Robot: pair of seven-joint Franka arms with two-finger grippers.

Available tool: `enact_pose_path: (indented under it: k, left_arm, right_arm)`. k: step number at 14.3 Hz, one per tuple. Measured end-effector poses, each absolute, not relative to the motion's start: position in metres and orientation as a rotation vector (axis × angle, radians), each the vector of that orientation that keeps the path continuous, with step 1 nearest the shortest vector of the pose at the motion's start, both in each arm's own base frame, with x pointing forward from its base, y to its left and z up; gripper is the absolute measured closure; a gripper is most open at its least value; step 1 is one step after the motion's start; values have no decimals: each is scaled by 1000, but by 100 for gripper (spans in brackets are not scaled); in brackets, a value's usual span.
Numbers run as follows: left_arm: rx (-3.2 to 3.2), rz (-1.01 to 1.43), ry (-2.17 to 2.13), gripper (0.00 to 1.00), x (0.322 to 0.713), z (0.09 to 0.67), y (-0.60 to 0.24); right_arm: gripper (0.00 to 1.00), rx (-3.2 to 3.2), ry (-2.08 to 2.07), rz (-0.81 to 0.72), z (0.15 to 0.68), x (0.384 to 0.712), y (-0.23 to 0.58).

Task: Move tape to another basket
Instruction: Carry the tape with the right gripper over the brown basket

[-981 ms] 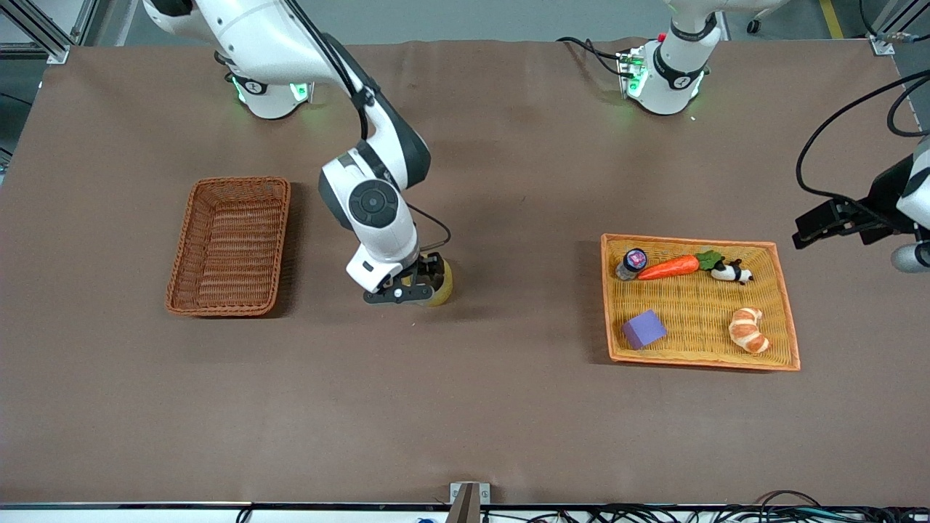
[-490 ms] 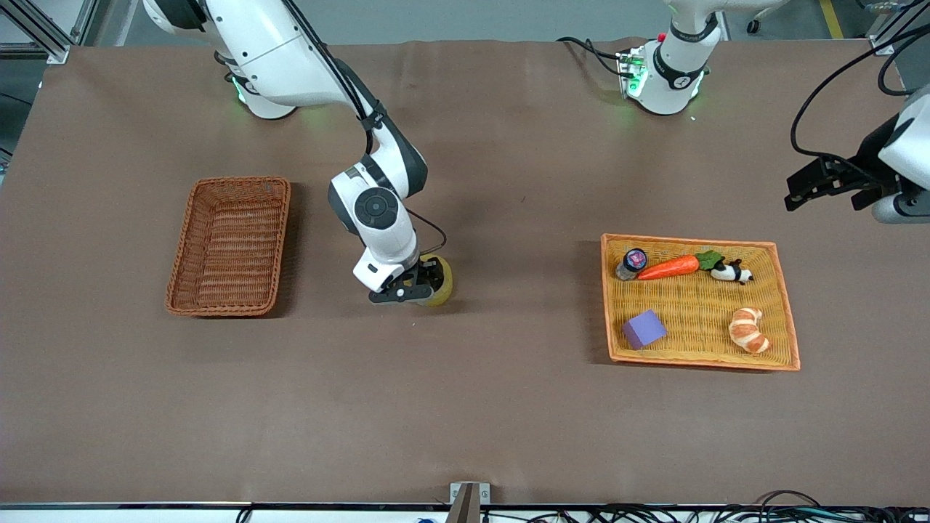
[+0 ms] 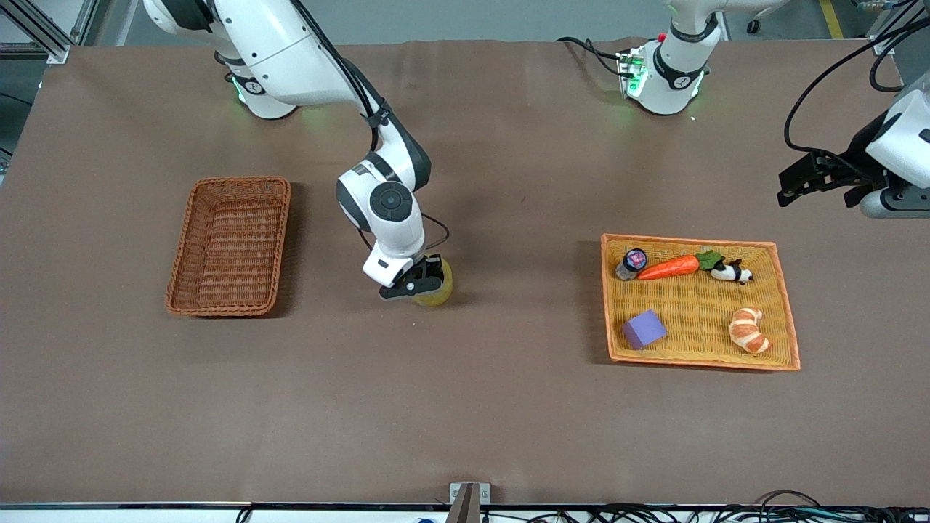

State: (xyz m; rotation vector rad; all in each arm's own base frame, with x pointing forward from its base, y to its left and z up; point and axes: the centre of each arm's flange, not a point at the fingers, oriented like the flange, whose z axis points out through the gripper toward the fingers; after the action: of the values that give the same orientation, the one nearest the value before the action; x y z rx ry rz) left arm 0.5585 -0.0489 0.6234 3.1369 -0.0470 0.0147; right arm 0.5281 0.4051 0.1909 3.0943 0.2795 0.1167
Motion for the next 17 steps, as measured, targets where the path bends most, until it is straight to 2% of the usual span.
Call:
enact_pose_path:
  k: [2, 3, 6, 8, 11, 13, 15, 17]
  left_arm:
    - [3137, 15, -61, 0, 558, 623, -50]
    - [3136, 15, -73, 0, 558, 623, -50]
    - [3136, 15, -88, 0, 558, 623, -54]
    - [3136, 13, -92, 0, 558, 622, -55]
    - [3136, 9, -100, 0, 558, 622, -58]
    - [3135, 9, -105, 0, 557, 622, -60]
    - [3135, 9, -109, 0, 557, 622, -61]
    - [3135, 11, -113, 0, 557, 622, -63]
  right_arm:
    - [75, 3087, 224, 95, 192, 529, 403]
    - [78, 3075, 210, 71, 195, 531, 403]
    - [78, 3038, 155, 3, 218, 541, 403]
    - [78, 3009, 80, -50, 266, 558, 384]
    - [78, 2994, 75, -140, 372, 588, 286]
    - [78, 3015, 152, -158, 412, 598, 199]
    - [78, 3016, 232, -201, 412, 594, 117]
    - [78, 3023, 283, -191, 387, 580, 59]
